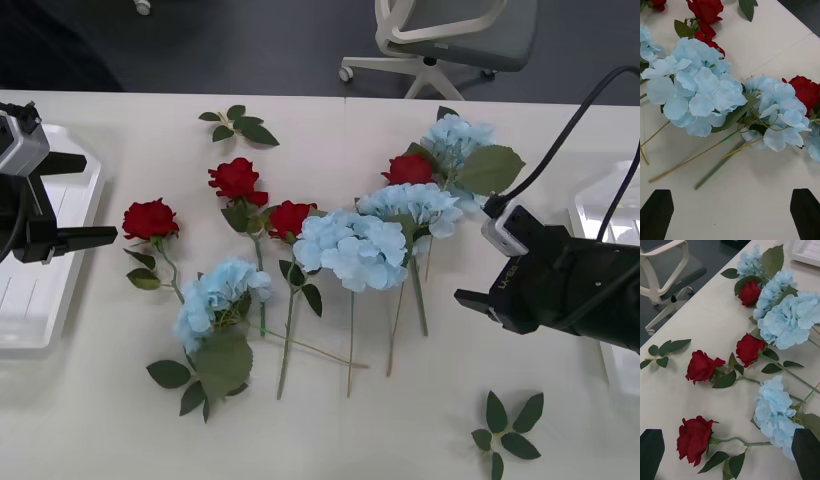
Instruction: Put the red flowers into the right box and the blue flowers into the left box
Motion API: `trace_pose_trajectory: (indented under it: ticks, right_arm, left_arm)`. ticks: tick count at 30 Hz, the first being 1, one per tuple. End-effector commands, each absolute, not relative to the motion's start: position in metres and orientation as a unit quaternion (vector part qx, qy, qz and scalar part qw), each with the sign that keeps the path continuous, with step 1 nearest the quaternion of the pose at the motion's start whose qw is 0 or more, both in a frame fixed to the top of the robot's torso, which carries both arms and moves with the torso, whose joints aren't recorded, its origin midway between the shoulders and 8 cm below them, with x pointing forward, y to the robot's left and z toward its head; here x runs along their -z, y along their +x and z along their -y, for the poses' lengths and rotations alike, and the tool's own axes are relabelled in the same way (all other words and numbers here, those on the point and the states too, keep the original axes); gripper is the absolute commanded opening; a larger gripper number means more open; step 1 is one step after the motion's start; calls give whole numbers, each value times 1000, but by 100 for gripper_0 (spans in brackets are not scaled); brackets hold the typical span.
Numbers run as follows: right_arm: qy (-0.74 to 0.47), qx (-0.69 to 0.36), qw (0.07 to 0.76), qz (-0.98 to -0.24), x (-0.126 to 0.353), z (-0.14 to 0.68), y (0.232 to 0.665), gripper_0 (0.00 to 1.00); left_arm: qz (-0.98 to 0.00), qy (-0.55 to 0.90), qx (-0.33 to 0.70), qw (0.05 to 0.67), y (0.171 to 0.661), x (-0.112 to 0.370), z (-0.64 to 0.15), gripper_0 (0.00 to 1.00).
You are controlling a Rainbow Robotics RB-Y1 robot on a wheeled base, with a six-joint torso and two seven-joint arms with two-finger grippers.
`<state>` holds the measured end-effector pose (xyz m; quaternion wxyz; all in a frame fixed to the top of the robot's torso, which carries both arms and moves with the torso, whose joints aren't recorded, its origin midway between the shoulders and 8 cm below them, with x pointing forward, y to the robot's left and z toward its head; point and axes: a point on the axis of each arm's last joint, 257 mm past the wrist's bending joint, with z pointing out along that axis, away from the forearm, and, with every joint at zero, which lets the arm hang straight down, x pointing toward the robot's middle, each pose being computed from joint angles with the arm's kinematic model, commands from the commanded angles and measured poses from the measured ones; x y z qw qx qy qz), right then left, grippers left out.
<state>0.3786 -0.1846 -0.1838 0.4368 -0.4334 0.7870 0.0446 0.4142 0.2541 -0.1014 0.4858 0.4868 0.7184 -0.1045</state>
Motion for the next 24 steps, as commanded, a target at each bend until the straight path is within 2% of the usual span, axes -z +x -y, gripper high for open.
trace_pose_trajectory:
  ticks: [1,7,9,18,24]
  right_arm:
    - [-451,-32,447,-772,172,184,379,92]
    - [-451,-32,447,-772,172,184,379,92]
    - [-428,-48,437,-790,188,186,376,92]
    - [-379,-66,428,-817,162,190,388,92]
    - [-302,-91,413,-854,134,182,402,92]
  left_arm:
    - [-708,505,85,486,414,107,-258,100]
    - [-732,486,80,471,421,118,-260,100]
    - [-754,458,89,462,424,121,-264,100]
    - [-864,276,142,397,429,154,-273,100]
    - [-907,158,149,360,431,173,-287,100]
